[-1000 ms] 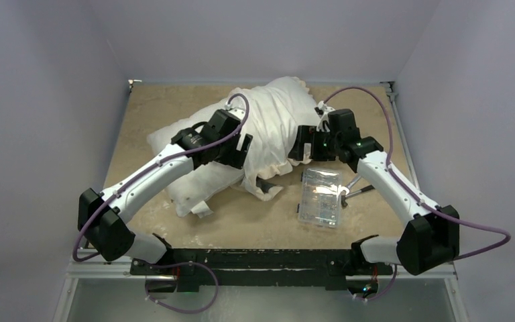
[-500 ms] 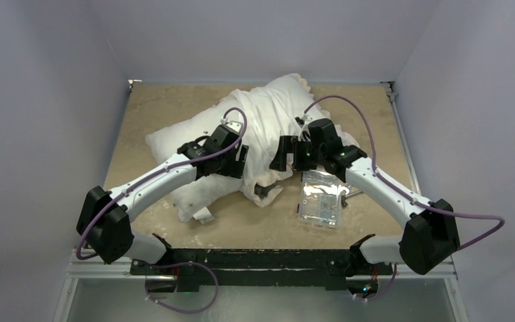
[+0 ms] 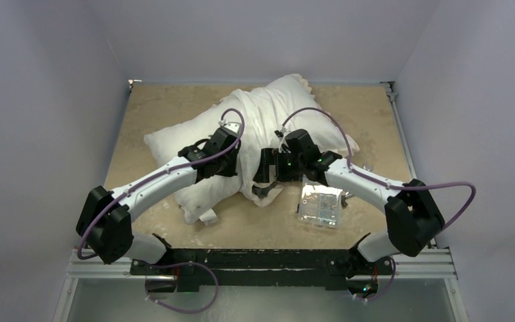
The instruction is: Remove the pillowcase from the pillow
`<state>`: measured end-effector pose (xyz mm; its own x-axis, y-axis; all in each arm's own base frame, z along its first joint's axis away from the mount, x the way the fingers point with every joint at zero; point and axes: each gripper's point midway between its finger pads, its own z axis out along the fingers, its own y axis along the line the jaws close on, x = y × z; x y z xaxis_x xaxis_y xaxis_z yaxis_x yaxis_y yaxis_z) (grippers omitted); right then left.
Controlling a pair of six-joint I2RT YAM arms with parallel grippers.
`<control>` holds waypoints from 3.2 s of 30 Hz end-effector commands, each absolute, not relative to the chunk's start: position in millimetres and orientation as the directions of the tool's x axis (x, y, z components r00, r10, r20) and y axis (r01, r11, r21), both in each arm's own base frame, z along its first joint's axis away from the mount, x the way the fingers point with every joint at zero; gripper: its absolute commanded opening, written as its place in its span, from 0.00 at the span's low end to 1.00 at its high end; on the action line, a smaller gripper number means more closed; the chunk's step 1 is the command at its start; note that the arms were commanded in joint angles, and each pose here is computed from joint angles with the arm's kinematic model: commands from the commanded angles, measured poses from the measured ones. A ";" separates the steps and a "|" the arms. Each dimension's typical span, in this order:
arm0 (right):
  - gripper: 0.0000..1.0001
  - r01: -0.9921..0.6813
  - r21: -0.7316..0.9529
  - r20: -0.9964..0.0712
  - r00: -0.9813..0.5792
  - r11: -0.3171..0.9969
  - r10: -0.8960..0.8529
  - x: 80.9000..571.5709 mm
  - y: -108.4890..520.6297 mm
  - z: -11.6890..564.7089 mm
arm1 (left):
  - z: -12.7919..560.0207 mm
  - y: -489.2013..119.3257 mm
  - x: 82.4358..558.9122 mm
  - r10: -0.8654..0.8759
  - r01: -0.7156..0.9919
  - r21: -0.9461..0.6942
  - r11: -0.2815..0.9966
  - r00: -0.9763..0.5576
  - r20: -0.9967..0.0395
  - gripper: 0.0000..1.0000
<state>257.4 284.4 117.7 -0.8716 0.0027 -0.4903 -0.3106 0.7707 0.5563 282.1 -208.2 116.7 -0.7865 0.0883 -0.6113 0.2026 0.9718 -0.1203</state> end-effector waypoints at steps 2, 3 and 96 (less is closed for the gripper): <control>0.99 -0.325 0.556 -0.512 -0.859 0.765 0.008 263.8 309.7 118.1 | 122.3 -215.9 278.4 0.059 0.203 -0.174 0.963 -0.796 -0.602 0.00; 0.99 -0.319 0.541 -0.512 -0.859 0.778 0.003 265.4 310.5 114.0 | 124.8 -216.5 278.9 0.055 0.203 -0.179 0.963 -0.793 -0.606 0.00; 0.99 -0.452 0.342 -0.840 -0.540 0.824 0.052 321.9 160.8 305.7 | 165.8 -178.5 413.5 0.056 0.265 -0.283 0.922 -0.813 -0.580 0.90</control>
<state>297.6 157.1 275.7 -0.6250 0.0425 -0.7795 -0.4161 0.8266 0.3788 415.2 -167.6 186.3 -0.7869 -0.0060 -0.6170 0.1840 0.9521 -0.2441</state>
